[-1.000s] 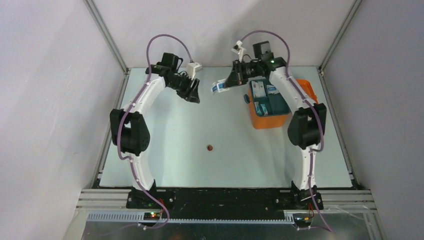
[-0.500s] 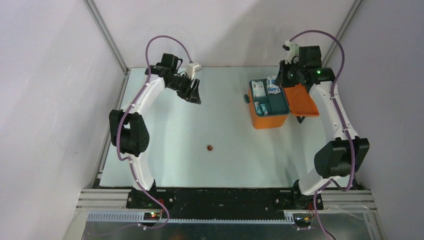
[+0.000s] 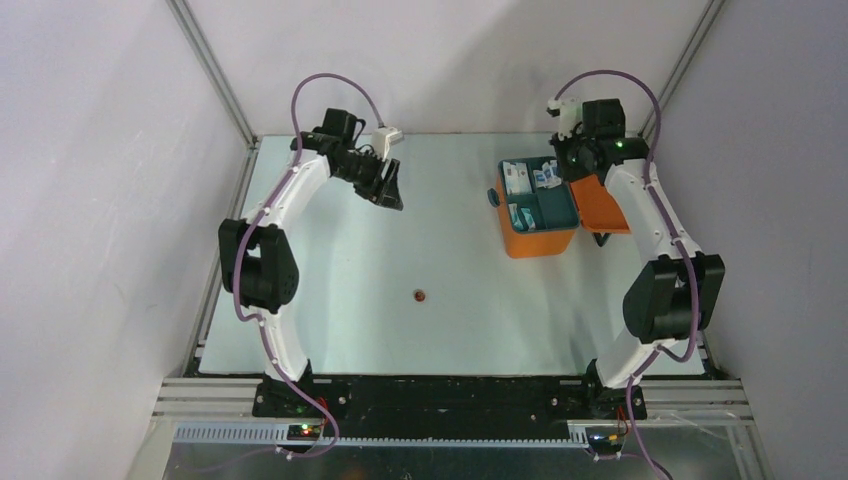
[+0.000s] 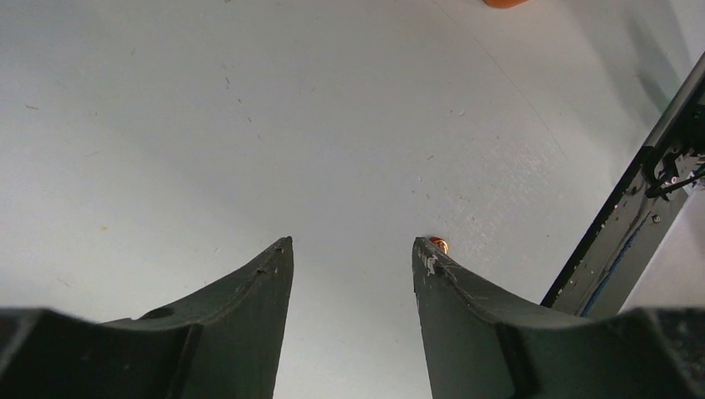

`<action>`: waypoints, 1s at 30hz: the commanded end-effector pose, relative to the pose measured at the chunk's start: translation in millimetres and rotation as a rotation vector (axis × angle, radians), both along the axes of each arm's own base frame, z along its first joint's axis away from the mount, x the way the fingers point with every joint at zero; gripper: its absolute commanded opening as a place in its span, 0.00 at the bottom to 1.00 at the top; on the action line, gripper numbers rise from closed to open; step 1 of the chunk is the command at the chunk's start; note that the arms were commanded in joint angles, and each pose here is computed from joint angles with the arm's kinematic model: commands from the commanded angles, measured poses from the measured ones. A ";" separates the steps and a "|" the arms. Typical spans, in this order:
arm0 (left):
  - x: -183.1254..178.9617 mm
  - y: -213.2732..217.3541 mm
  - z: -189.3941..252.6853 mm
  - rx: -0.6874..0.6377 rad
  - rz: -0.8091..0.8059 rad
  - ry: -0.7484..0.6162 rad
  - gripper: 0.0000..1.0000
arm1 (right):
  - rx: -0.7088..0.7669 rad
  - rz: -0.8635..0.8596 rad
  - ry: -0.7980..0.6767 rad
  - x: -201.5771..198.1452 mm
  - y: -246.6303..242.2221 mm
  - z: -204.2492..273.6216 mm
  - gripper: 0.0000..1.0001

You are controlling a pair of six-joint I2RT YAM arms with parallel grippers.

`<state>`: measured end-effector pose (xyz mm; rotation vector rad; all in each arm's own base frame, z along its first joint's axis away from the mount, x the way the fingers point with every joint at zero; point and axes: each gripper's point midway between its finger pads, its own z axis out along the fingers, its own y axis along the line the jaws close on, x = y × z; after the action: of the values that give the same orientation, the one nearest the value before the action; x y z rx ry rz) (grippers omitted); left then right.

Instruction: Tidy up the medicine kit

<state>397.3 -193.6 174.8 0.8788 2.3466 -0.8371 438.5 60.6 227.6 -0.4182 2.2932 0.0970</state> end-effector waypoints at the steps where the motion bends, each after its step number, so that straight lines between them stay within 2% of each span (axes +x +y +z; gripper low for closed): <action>1: -8.4 -1.0 16.9 -0.038 -0.002 -0.022 0.60 | -0.174 0.240 -0.187 29.9 4.9 24.1 0.00; 6: -10.9 -0.6 16.6 -0.036 0.003 -0.016 0.61 | -0.379 0.375 -0.293 44.7 3.0 17.9 0.00; 10: -10.4 -1.2 15.5 -0.036 0.002 -0.013 0.61 | -0.462 0.413 -0.318 49.8 2.2 9.5 0.00; 20: -10.3 -0.8 12.9 -0.029 0.000 -0.012 0.63 | -0.583 0.440 -0.201 40.1 0.4 -23.6 0.00; 24: -10.6 -1.0 10.1 -0.031 -0.002 -0.004 0.64 | -0.581 0.433 -0.128 23.8 -4.4 -31.8 0.01; 26: -10.2 -1.8 9.1 -0.037 -0.001 0.002 0.65 | -0.571 0.430 -0.095 15.3 -6.2 -34.8 0.12; 27: -9.4 -2.3 8.5 -0.039 -0.001 0.003 0.65 | -0.562 0.432 -0.072 8.6 -6.7 -36.3 0.23; 30: -7.7 -5.4 9.8 -0.055 -0.001 0.004 0.65 | -0.540 0.440 -0.035 -5.5 -6.6 -36.5 0.37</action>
<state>388.7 -192.3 162.8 0.8648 2.3892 -0.8585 457.1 60.5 187.0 -1.1868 2.0712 -0.3285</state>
